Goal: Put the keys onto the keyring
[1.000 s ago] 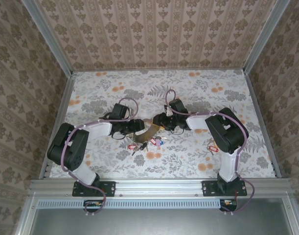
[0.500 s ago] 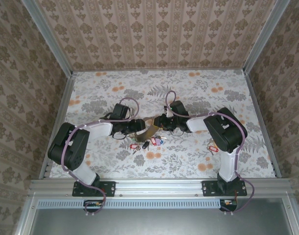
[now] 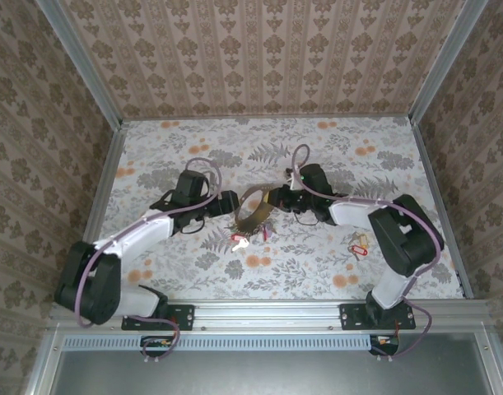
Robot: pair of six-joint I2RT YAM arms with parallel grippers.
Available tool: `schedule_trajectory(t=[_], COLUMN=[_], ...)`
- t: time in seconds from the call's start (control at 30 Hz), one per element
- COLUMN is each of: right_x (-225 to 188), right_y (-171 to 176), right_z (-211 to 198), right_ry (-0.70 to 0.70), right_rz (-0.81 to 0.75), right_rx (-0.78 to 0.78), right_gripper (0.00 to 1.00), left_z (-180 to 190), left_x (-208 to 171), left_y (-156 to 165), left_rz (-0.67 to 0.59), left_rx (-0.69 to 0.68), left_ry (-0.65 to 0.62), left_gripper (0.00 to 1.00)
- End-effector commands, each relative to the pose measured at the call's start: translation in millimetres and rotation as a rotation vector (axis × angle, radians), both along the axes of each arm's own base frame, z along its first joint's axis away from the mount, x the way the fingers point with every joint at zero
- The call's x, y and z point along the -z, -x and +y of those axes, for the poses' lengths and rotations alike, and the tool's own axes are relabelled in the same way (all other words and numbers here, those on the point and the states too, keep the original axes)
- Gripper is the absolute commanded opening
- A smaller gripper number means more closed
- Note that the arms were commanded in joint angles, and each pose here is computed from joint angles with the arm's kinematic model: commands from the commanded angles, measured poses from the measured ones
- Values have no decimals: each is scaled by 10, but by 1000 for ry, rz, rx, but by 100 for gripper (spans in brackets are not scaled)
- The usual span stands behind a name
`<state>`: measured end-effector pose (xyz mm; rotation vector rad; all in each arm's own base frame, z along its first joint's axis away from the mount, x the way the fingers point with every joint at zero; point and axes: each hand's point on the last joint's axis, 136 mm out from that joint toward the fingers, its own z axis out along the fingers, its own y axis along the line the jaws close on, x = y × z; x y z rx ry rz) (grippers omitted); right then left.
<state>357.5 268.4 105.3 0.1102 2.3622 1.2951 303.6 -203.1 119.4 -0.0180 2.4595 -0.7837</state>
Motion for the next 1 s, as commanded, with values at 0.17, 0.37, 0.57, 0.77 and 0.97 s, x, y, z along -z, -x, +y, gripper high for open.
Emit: schedule_trajectory(t=[0.17,0.37,0.57,0.77,0.97], right_x=[-1389,-1968,-2208,-2326,-2371], right_y=[-37,121,211,225,215], right_z=[-323,-409,-385,-379,-371], right_ry=[-283,-331,-353,-369,-375], right_rz=[-346,-480,-517,-537,-550], right_rx=[25,-32,-88,-101,-105], right_gripper=[0,0,0,0,0], left_z=[-10,-266,-440,-639,-803], left_x=[-961,-1547,-1831,-1950,-2006], left_y=[-209,-226,-247,-145,-19], left_rz=[-177,-238,-267,-274,-264], left_rx=[72,241,351,481,590], left_ry=[286,438,513,557,577], left_gripper=[96,96,90,81,67])
